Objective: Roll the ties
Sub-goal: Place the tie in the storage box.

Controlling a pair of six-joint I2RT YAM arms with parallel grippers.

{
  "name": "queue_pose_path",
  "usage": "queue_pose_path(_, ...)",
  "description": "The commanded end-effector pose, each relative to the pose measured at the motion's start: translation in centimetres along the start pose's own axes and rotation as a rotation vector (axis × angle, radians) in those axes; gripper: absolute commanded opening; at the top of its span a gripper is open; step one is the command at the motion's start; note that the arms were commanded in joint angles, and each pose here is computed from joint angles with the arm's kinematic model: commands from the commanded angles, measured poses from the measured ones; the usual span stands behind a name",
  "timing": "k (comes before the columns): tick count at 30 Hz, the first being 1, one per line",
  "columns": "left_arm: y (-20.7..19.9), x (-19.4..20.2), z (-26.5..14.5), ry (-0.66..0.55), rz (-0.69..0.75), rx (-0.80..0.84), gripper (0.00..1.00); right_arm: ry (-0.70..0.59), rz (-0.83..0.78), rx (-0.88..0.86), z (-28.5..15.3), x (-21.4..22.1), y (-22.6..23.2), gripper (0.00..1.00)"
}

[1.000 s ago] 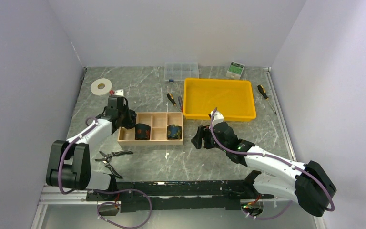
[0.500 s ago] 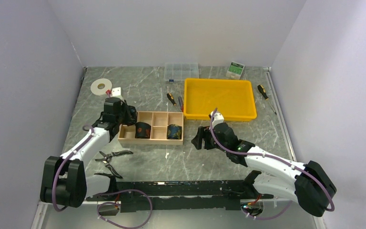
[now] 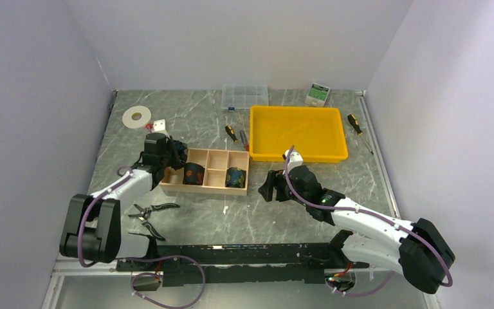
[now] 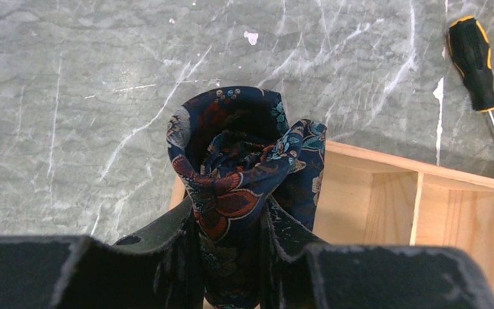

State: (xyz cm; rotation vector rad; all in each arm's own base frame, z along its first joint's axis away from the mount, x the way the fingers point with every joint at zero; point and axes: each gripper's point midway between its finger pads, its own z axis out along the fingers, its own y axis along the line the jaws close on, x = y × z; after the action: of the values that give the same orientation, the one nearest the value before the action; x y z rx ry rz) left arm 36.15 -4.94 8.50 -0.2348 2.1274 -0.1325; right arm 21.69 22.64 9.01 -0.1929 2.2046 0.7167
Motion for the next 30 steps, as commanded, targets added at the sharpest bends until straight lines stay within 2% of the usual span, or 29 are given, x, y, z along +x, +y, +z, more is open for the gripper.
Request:
queue_pose_path(1, -1.7, 0.7, 0.9, 0.110, 0.017, 0.057, 0.03, -0.054, 0.007, -0.016, -0.2, -1.3, 0.6, 0.74)
queue_pose_path(5, -1.3, 3.5, 1.0, 0.290, 0.030, 0.027, 0.03, -0.053, 0.009, -0.020, -0.1, -1.2, 0.6, 0.74)
queue_pose_path(13, -0.4, 4.6, 0.9, 0.408, 0.066, -0.027, 0.05, -0.052, 0.006, -0.020, -0.2, -1.2, 0.6, 0.74)
queue_pose_path(15, -0.7, 4.5, 0.8, 0.444, 0.067, -0.023, 0.18, -0.050, 0.007, -0.022, -0.1, -1.2, 0.7, 0.74)
queue_pose_path(17, -1.0, 3.8, 0.5, 0.443, 0.060, -0.016, 0.39, -0.053, 0.008, -0.019, -0.2, -1.4, 0.7, 0.74)
queue_pose_path(20, -1.5, 1.7, -0.3, 0.394, 0.050, -0.008, 0.57, -0.058, 0.005, -0.017, -0.3, -1.6, 0.7, 0.74)
queue_pose_path(30, -2.7, -4.8, -3.8, 0.270, 0.054, 0.012, 0.71, -0.057, 0.008, -0.001, -0.2, -1.9, 0.6, 0.74)
